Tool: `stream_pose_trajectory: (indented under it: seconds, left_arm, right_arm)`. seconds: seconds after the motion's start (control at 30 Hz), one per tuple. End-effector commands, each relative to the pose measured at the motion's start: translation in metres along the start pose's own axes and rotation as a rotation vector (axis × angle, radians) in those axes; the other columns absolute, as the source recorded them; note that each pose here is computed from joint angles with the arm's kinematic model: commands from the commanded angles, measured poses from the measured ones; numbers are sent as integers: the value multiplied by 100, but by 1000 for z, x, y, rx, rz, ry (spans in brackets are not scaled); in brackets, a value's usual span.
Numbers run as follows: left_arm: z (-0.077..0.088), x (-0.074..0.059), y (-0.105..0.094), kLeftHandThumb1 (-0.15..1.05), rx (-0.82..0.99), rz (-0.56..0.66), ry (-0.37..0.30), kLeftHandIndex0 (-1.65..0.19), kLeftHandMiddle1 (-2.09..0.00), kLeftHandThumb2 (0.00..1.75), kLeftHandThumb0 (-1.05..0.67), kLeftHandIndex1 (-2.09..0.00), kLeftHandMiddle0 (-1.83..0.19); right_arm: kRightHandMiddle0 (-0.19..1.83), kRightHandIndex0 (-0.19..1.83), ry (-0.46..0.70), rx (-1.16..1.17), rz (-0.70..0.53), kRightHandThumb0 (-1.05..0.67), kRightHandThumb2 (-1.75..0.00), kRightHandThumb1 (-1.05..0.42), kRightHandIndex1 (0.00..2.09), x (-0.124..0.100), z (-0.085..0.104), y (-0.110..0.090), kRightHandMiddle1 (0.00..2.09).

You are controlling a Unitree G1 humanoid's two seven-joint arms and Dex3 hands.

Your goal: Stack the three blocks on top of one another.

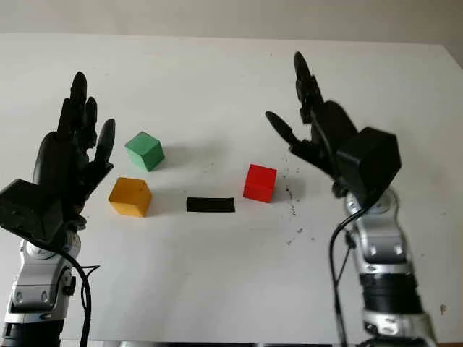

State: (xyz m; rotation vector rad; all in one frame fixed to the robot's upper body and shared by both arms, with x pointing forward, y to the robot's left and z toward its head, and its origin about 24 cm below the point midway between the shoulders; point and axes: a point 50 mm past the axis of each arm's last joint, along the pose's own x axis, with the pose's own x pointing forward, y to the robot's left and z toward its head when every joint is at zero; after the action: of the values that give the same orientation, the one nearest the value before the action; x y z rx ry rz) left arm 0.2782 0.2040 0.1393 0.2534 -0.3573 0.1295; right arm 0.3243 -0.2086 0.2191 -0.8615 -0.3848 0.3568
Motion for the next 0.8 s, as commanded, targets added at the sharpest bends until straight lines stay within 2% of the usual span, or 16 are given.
stream_pose_trajectory:
  seconds: [0.0, 0.13, 0.27, 0.43, 0.6, 0.77]
  left_arm:
    - [2, 0, 1, 105, 12, -4, -13, 4, -6, 51, -64, -6, 2]
    - [1, 3, 1, 105, 15, -8, -11, 5, -5, 51, -63, -5, 3]
    - [0, 5, -3, 105, 14, -10, -16, 5, -5, 51, -66, -5, 4]
    - [2, 4, -2, 105, 15, -9, -28, 5, -5, 51, -67, -5, 5]
    - [4, 5, 0, 105, 30, 0, -27, 5, -5, 53, -64, -5, 4]
    - [4, 7, -1, 105, 39, -6, -37, 5, -5, 53, -63, -5, 4]
  right_arm:
    - [7, 2, -44, -236, 109, -69, -3, -87, 11, 8, 17, -22, 14]
    - [17, 7, -79, -493, 232, -63, -3, -77, 11, 16, 28, -37, 16]
    - [21, 8, -142, -741, 340, -66, -5, -77, 10, 20, 32, -32, 15]
    - [21, 9, -174, -901, 418, -60, -5, -78, 8, 18, 33, -26, 13]
    - [24, 11, -191, -984, 442, -52, -5, -78, 8, 18, 30, -25, 13]
    - [30, 15, -294, -1031, 454, -48, -5, -78, 9, 21, 27, -17, 14]
